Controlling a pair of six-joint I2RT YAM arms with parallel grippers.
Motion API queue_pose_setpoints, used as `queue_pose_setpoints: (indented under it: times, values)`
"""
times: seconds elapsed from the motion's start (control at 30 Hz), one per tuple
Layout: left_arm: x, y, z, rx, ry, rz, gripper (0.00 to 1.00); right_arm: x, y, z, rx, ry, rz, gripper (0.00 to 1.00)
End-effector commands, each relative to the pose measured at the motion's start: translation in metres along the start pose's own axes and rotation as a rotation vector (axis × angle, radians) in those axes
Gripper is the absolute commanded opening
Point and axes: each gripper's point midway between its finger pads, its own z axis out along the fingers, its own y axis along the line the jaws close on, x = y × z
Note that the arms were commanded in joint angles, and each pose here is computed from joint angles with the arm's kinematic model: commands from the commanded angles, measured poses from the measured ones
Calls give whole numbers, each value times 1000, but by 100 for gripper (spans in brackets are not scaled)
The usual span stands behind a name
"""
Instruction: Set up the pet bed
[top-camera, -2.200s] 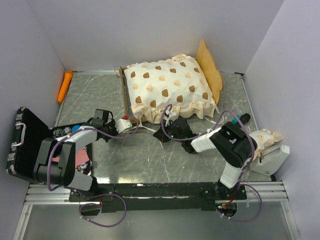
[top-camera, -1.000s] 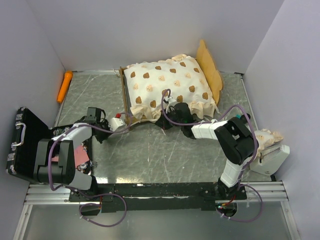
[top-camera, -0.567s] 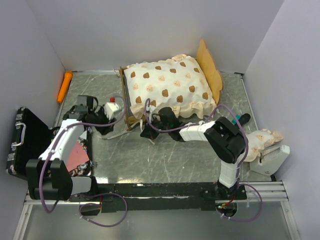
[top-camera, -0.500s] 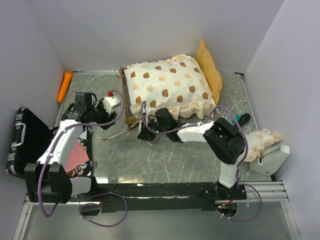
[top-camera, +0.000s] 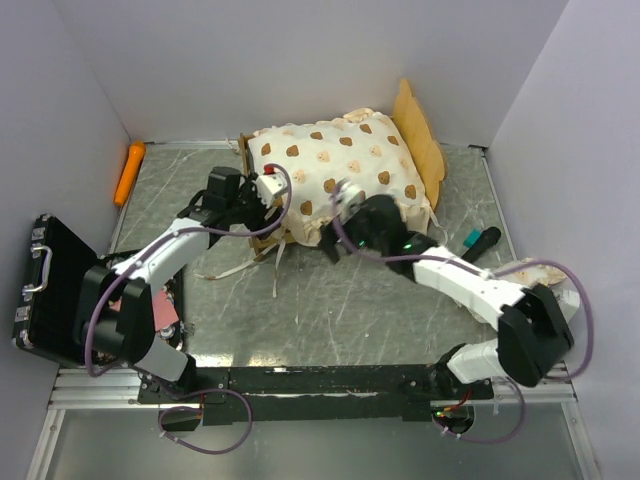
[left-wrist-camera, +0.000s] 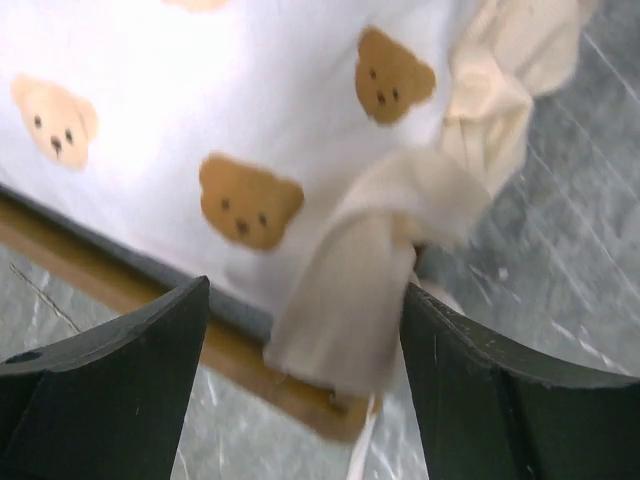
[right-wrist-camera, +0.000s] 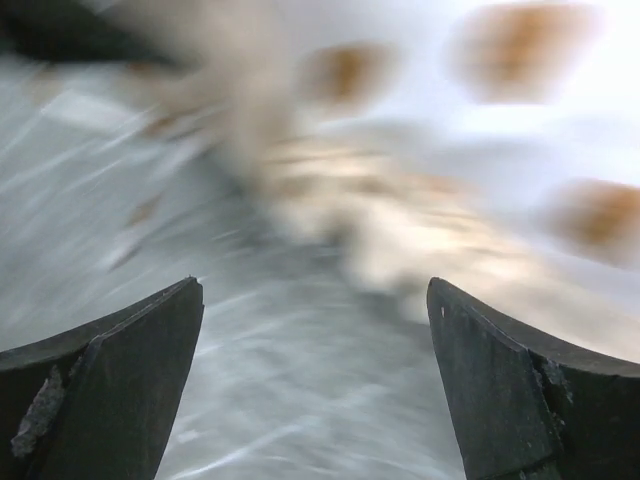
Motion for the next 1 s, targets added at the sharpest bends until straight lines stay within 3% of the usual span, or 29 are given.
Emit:
queue_pose_setpoints:
  times: [0.0,0.07,0.1,0.2,0.3,0.43,0.53,0.8,0.97]
  values:
    - [-32,27,12,-119,-54,14,78,-19,-96,-50,383,-21,110,99]
    - [-24,22,19,-90,-33,15,72,-16,-133,-61,484,4,137,99]
    - [-20,10,22,-27,-31,25,46,-6,-171,-60,506,37,208,99]
    - [-15,1,19,23,-18,45,2,3,-204,-55,541,39,270,97]
    - [-6,17,5,-69,58,97,1,4,-220,-50,558,30,270,96]
    - [15,45,-27,-254,160,246,1,25,-246,-50,595,110,338,92]
    - [38,71,-41,-378,251,315,1,22,-240,-52,558,104,323,88]
    - [74,106,-38,-404,375,266,1,-13,-191,-84,486,20,223,88]
    - [79,115,-43,-446,406,276,1,-30,-204,-131,670,-43,243,93]
